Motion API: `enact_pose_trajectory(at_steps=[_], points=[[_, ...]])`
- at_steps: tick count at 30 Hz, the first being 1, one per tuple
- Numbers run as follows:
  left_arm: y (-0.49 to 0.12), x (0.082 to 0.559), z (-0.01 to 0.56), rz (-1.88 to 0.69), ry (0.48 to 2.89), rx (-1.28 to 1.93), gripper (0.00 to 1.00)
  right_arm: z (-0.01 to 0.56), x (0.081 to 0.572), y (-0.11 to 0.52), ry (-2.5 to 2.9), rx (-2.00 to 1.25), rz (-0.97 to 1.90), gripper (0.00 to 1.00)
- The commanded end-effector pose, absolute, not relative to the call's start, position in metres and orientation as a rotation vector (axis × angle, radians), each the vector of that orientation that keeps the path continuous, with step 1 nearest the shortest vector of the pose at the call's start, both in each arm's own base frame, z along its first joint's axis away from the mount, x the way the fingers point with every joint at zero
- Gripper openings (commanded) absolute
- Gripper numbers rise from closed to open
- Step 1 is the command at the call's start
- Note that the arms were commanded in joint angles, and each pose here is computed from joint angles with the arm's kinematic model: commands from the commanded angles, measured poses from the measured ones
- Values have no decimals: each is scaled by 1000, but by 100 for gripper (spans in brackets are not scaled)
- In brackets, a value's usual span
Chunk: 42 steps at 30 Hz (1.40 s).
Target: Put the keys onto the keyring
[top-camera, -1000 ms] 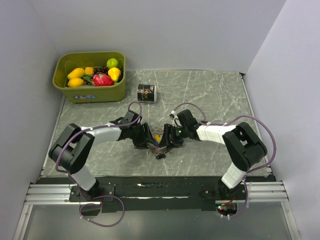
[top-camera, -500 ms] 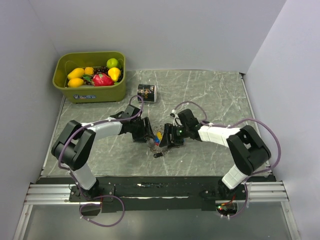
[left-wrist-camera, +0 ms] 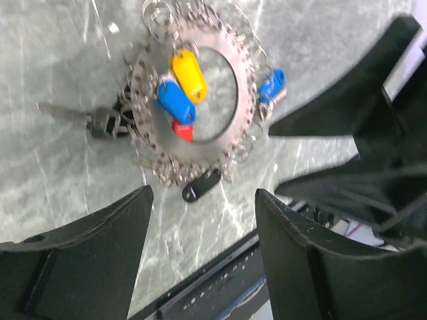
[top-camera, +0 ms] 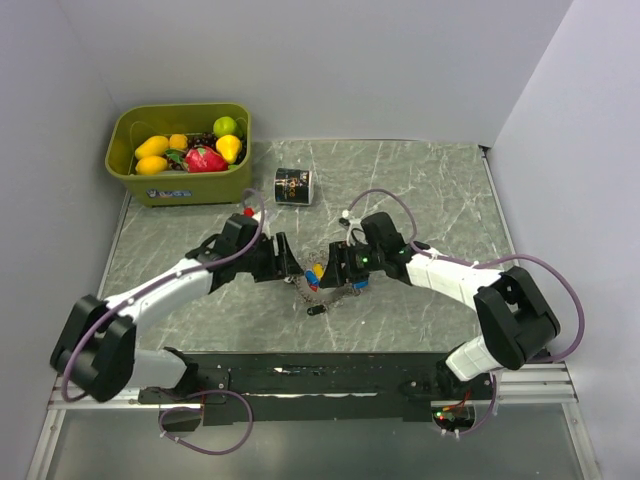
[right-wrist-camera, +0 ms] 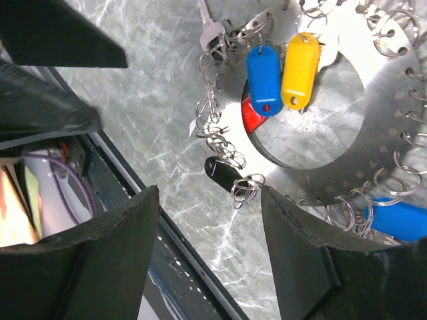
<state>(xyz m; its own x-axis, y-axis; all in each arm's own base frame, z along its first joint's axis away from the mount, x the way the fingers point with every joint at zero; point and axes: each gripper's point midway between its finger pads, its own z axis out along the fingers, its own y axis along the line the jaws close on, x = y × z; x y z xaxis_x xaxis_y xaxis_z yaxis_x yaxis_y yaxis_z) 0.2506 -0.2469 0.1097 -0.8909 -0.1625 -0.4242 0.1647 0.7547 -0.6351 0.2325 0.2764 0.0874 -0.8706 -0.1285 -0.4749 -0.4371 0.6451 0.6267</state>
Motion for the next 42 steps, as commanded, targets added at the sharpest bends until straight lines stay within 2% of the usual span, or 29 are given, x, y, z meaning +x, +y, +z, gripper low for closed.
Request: enact_pose_trajectory(at_steps=[1, 9, 12, 17, 27, 42], points=[[-249, 235, 133, -1077, 2375, 80, 69, 101, 236, 287, 2397, -603, 1054, 68], [-250, 213, 147, -1216, 2272, 126, 68, 97, 235, 304, 2417, -704, 997, 65], [-254, 208, 149, -1275, 2239, 154, 67, 92, 236, 310, 2437, -743, 990, 60], [-263, 198, 149, -1397, 2211, 163, 65, 87, 244, 318, 2447, -805, 943, 57], [-287, 200, 126, -1349, 2282, 166, 60, 66, 244, 320, 2510, -847, 951, 53], [-311, 225, 90, -1209, 2355, 117, 57, 88, 264, 288, 2485, -515, 1097, 53]])
